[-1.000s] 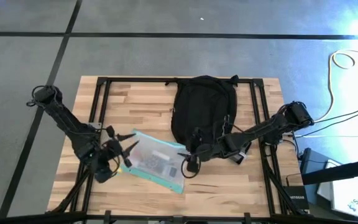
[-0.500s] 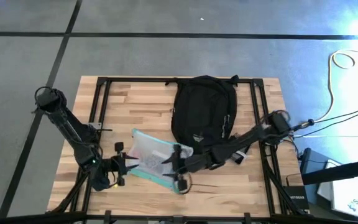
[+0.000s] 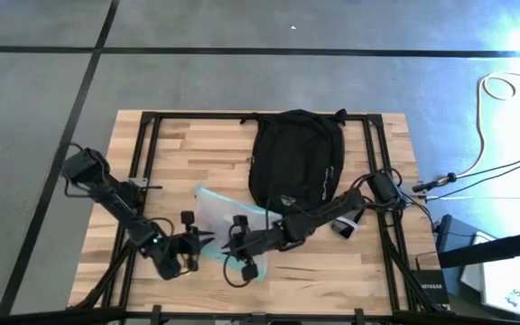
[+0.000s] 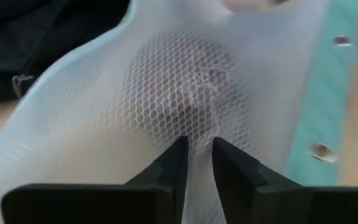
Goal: Unpack backpack
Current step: Put the transparent zipper bag into the black backpack
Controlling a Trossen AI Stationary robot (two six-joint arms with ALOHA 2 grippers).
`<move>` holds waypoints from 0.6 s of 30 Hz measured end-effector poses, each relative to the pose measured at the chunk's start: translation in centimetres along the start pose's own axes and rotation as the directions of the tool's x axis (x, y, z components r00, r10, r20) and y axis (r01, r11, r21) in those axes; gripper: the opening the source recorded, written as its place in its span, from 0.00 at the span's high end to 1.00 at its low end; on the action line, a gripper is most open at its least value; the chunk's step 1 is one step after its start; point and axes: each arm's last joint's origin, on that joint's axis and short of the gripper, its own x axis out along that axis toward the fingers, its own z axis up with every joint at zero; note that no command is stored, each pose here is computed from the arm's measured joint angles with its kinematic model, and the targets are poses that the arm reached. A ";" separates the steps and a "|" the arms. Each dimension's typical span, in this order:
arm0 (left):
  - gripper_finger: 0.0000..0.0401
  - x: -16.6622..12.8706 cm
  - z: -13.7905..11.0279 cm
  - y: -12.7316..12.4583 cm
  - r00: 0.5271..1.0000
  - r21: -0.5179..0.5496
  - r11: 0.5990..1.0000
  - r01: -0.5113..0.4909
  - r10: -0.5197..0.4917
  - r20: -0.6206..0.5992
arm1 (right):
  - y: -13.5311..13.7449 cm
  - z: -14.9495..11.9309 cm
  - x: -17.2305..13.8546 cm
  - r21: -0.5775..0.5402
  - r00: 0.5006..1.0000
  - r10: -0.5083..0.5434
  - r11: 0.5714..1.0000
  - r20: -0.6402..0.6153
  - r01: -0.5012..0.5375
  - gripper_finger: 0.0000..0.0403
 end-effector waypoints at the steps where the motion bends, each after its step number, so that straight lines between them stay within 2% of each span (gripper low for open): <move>1: 0.86 0.4 0.0 0.1 1.000 -0.010 1.000 -0.012 0.012 -0.003 | -0.3 0.1 0.0 0.005 1.000 -0.005 1.000 0.012 0.005 0.92; 3: 0.87 1.0 0.0 0.3 1.000 -0.028 0.999 -0.029 0.029 -0.009 | -1.0 -0.2 0.5 0.012 1.000 -0.022 1.000 0.001 0.022 0.92; 9: 0.87 1.6 0.2 0.6 0.999 -0.052 0.998 -0.028 0.027 -0.023 | -3.4 -2.5 1.3 0.044 0.972 -0.159 0.985 -0.173 0.168 0.93; 18: 0.87 1.3 0.3 0.2 1.000 -0.053 0.999 0.007 -0.008 -0.014 | -4.6 -3.1 1.6 0.050 0.948 -0.253 0.963 -0.193 0.267 0.93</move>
